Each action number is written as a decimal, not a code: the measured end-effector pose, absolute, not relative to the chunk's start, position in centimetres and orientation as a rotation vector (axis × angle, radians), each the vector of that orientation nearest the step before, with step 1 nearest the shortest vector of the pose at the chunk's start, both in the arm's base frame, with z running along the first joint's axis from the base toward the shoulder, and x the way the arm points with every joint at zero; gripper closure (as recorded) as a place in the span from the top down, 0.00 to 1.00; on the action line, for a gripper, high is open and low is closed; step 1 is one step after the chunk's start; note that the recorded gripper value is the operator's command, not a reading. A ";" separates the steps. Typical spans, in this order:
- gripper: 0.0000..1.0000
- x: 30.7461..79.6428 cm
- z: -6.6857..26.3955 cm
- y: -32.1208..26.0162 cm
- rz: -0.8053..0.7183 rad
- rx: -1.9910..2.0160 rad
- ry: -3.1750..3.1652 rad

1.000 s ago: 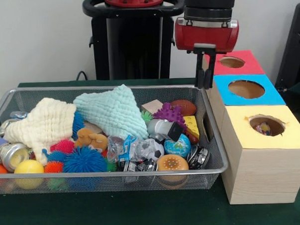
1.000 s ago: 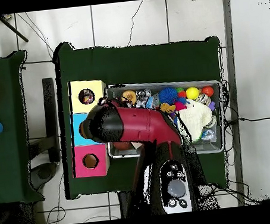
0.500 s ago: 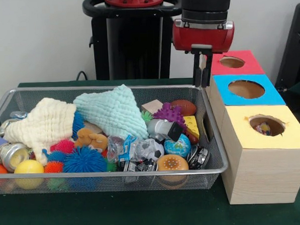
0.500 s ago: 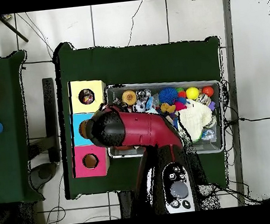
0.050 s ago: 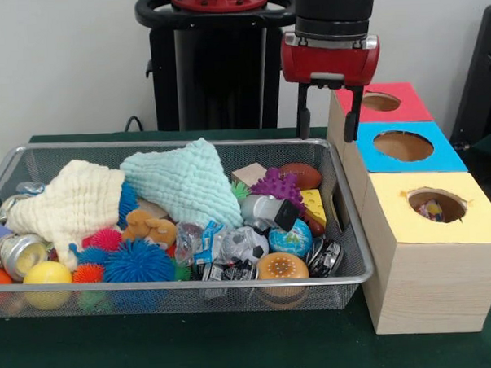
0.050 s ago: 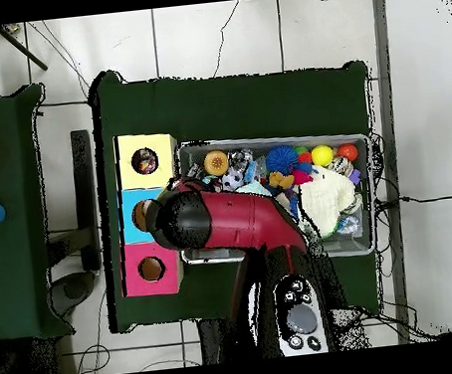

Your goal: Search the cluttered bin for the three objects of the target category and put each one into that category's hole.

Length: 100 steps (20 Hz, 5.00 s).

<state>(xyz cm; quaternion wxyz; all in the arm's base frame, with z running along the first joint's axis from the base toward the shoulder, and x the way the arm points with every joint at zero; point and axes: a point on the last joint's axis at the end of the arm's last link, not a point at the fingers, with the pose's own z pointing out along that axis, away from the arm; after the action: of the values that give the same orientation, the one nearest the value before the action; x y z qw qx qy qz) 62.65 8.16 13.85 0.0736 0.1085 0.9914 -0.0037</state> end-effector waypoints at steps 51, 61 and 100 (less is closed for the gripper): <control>1.00 57.3 11.0 0.7 -0.032 0.448 3.061; 1.00 55.4 10.0 0.8 -0.056 0.389 3.065; 1.00 49.6 7.4 1.7 0.035 0.267 3.079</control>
<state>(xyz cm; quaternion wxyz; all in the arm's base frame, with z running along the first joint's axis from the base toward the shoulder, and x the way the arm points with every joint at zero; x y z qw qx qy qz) 49.56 1.71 7.45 0.0256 0.0865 0.9959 0.0112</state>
